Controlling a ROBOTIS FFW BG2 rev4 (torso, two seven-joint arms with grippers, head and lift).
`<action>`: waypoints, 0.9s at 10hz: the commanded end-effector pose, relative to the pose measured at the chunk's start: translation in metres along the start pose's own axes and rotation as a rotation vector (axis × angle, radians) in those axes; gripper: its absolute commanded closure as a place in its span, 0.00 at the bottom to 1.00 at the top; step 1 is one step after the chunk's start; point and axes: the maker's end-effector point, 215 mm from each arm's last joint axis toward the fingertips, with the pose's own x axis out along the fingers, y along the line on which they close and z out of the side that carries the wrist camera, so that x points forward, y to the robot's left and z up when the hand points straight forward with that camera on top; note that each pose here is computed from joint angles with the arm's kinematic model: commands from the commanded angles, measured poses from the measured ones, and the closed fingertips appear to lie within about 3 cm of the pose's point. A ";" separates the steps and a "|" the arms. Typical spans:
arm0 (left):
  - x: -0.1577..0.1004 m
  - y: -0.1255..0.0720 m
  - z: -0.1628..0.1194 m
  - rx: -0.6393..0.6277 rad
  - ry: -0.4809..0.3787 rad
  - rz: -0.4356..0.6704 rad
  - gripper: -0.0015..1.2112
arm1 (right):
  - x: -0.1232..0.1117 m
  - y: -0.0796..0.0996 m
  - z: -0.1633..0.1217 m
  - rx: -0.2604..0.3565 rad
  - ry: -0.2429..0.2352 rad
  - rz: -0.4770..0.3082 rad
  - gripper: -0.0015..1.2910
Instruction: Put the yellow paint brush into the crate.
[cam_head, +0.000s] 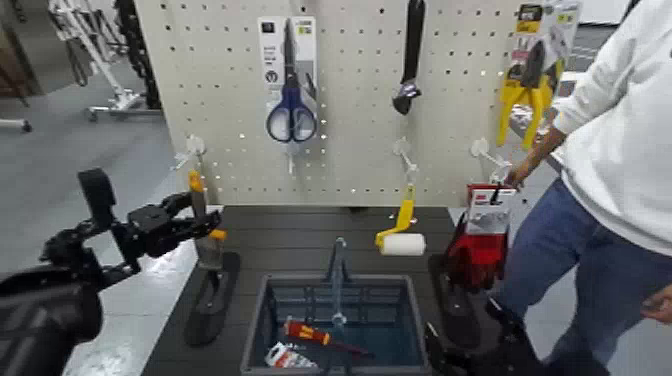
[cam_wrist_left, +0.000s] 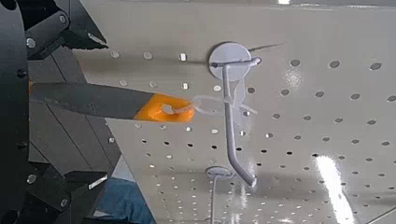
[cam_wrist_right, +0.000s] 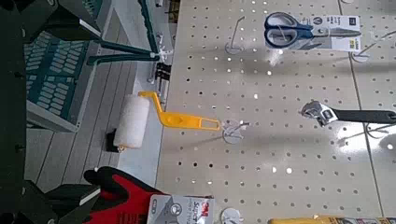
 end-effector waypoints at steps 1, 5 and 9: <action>0.005 0.000 -0.002 0.005 0.014 -0.004 0.24 | 0.002 0.001 0.000 0.004 -0.002 0.004 0.11; 0.018 -0.009 -0.005 0.023 0.052 -0.052 0.27 | 0.003 0.003 0.000 0.007 -0.003 0.011 0.11; 0.024 -0.015 -0.007 0.022 0.068 -0.077 0.44 | 0.004 0.003 0.001 0.007 -0.006 0.012 0.11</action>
